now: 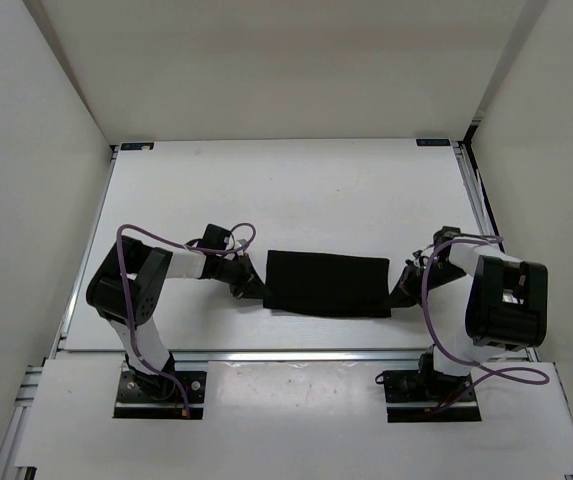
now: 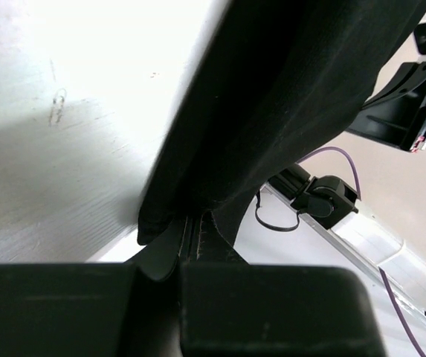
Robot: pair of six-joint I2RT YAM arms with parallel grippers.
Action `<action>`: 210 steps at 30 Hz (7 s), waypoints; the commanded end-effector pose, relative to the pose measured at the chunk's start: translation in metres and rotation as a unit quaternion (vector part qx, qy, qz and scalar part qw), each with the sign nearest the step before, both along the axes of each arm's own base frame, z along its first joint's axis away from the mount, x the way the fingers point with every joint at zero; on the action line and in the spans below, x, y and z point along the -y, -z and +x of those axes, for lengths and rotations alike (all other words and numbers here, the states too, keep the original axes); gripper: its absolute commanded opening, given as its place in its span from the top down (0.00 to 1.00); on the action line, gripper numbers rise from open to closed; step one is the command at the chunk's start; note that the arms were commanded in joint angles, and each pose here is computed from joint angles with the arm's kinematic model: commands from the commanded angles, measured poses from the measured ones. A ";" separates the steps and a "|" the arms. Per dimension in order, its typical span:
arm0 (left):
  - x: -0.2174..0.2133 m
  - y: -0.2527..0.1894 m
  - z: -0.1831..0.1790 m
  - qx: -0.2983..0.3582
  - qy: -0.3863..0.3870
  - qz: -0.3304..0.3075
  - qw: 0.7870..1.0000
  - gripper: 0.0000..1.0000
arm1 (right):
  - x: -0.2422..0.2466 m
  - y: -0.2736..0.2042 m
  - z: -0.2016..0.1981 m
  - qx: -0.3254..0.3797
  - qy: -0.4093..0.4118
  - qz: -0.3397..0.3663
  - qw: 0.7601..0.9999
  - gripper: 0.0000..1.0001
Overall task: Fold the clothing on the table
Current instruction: Fold the skirt
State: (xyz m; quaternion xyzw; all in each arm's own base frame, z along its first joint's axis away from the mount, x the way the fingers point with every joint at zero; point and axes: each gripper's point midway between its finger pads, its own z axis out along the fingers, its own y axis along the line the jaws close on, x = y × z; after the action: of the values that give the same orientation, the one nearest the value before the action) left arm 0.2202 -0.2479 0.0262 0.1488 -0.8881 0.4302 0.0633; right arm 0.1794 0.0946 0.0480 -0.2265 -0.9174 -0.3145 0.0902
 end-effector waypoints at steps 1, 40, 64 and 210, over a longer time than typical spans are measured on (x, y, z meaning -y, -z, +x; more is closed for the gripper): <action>-0.001 -0.007 0.009 0.025 -0.003 0.008 1.000 1.00 | 0.009 0.007 -0.025 -0.041 -0.023 -0.022 0.999 1.00; 0.006 -0.048 0.086 0.179 -0.070 0.098 0.976 1.00 | 0.027 0.008 0.083 0.101 -0.081 -0.178 0.975 0.45; -0.037 0.028 0.060 0.155 -0.011 0.249 0.956 1.00 | 0.006 0.032 0.033 0.078 -0.077 -0.128 0.986 0.45; -0.045 -0.029 0.035 0.223 0.045 0.226 0.947 1.00 | -0.140 -0.024 0.073 0.111 -0.201 0.055 0.972 0.98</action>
State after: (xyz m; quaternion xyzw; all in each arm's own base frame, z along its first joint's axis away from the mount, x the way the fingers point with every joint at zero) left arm 0.2322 -0.2228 0.0227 0.0448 -0.9580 0.2726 -0.0771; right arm 0.2332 0.2442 0.0400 -0.0101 -0.9189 -0.3740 0.1249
